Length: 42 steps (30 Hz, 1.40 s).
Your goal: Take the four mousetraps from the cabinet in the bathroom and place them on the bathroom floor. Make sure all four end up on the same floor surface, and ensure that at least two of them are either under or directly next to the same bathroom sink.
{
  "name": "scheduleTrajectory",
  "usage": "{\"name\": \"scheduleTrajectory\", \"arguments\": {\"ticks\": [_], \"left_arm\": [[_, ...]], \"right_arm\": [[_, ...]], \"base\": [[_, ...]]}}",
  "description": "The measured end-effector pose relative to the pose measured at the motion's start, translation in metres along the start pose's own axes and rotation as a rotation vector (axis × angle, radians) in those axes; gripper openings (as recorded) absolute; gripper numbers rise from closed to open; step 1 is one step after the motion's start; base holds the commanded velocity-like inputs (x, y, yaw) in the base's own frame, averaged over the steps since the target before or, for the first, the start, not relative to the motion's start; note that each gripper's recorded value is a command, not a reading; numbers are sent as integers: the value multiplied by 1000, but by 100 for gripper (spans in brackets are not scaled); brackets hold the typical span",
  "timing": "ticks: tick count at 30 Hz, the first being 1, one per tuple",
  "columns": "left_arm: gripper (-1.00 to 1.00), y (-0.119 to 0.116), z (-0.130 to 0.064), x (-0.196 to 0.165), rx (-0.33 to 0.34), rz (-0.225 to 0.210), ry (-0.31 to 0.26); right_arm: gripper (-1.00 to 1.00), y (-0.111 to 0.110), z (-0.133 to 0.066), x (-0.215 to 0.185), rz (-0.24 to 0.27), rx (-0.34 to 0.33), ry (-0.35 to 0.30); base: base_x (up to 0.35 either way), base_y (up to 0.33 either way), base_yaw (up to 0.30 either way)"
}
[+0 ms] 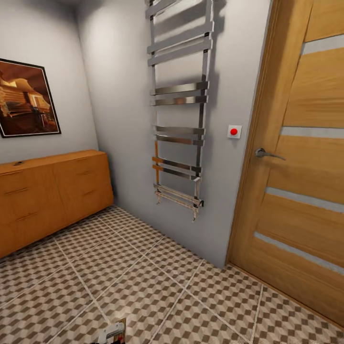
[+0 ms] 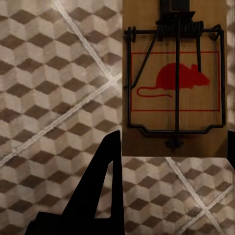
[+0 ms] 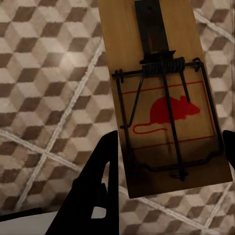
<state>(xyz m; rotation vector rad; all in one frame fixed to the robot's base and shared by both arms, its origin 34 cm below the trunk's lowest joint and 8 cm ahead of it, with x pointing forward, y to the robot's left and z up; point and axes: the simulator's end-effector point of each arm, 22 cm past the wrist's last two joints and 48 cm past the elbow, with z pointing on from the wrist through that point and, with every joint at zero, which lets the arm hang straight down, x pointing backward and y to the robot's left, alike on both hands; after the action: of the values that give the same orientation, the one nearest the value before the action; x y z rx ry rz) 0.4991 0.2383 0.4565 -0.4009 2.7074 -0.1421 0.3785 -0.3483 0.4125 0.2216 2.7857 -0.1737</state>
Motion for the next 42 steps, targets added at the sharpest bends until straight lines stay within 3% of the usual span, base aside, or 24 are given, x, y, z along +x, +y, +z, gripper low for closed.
{"name": "scheduleTrajectory", "arguments": {"ticks": [42], "left_arm": [[-100,-2,0,1,2,0,1]], "right_arm": [[-100,-3,0,0,0,4,1]], "base": [[0,0,-298]]}}
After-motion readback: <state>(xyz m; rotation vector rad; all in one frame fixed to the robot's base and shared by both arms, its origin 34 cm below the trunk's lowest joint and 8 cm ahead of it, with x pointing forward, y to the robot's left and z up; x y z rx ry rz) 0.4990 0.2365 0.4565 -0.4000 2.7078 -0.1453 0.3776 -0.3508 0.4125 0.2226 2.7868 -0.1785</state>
